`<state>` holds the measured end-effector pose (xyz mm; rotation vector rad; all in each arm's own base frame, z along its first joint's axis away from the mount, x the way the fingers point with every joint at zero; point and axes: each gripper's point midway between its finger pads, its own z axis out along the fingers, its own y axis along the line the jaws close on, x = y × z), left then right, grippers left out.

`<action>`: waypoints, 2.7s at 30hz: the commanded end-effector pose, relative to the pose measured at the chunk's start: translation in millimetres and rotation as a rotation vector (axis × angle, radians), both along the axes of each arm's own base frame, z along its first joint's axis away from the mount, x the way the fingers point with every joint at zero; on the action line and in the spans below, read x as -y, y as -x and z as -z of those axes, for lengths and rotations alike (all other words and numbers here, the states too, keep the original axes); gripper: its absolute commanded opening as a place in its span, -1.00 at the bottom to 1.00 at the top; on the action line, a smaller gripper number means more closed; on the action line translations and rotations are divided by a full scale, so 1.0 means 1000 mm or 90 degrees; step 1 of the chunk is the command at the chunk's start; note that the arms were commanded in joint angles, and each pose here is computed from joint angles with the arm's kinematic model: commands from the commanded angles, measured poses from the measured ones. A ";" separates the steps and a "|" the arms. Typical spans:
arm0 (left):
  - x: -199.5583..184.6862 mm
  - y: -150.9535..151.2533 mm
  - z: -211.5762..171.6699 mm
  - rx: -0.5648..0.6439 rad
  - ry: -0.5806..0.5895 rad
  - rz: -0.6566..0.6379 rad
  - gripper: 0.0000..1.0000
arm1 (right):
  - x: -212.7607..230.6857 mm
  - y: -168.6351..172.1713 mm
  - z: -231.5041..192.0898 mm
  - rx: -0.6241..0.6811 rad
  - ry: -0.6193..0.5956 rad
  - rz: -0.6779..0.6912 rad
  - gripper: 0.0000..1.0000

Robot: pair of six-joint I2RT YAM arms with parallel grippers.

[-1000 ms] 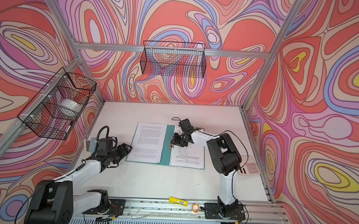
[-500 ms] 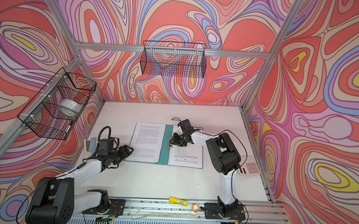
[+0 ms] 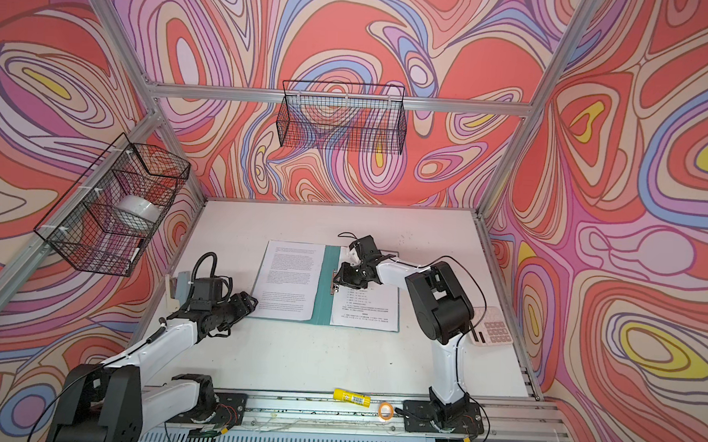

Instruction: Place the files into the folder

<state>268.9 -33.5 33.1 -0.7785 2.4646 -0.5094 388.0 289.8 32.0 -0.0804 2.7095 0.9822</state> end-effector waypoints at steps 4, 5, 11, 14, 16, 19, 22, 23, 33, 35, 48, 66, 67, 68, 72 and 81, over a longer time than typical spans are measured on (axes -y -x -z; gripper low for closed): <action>0.002 0.002 0.007 -0.034 0.005 0.007 0.43 | 0.020 0.018 0.042 -0.075 0.025 0.011 -0.39; 0.006 0.001 0.009 -0.037 0.016 0.012 0.43 | 0.020 0.018 0.043 -0.081 0.019 0.012 -0.39; 0.028 0.001 0.028 -0.035 0.109 0.029 0.42 | 0.017 0.018 0.044 -0.086 0.008 0.007 -0.39; 0.037 0.001 0.030 -0.011 0.146 0.041 0.41 | 0.015 0.018 0.043 -0.089 -0.002 0.001 -0.39; 0.041 -0.001 0.022 0.021 0.164 0.048 0.40 | 0.014 0.018 0.044 -0.092 -0.005 -0.001 -0.39; 0.042 -0.003 0.010 0.043 0.157 0.065 0.40 | 0.014 0.020 0.049 -0.100 -0.006 -0.002 -0.39; 0.045 -0.007 -0.005 0.083 0.155 0.086 0.40 | 0.012 0.021 0.052 -0.106 -0.014 -0.005 -0.40; 0.047 -0.009 -0.011 0.097 0.162 0.094 0.38 | 0.012 0.021 0.053 -0.108 -0.013 -0.005 -0.39; 0.070 -0.038 -0.051 0.234 0.294 0.122 0.34 | 0.011 0.025 0.059 -0.120 -0.021 -0.005 -0.41; 0.073 -0.044 -0.056 0.251 0.315 0.124 0.33 | 0.011 0.026 0.060 -0.123 -0.023 -0.005 -0.41; 0.079 -0.063 -0.074 0.296 0.363 0.134 0.21 | 0.010 0.025 0.052 -0.122 -0.035 0.007 -0.41; 0.109 -0.075 -0.170 0.352 0.292 0.237 0.28 | -0.004 0.009 0.022 -0.092 -0.090 0.017 -0.36; 0.116 -0.075 -0.175 0.352 0.298 0.248 0.28 | -0.004 0.009 0.022 -0.093 -0.090 0.017 -0.37; 0.123 -0.075 -0.180 0.352 0.305 0.256 0.28 | -0.004 0.008 0.021 -0.089 -0.090 0.017 -0.36; 0.148 -0.071 -0.193 0.342 0.318 0.295 0.30 | -0.004 0.007 0.019 -0.086 -0.091 0.017 -0.37; 0.191 -0.054 -0.215 0.335 0.336 0.364 0.51 | -0.004 0.006 0.017 -0.073 -0.098 0.021 -0.37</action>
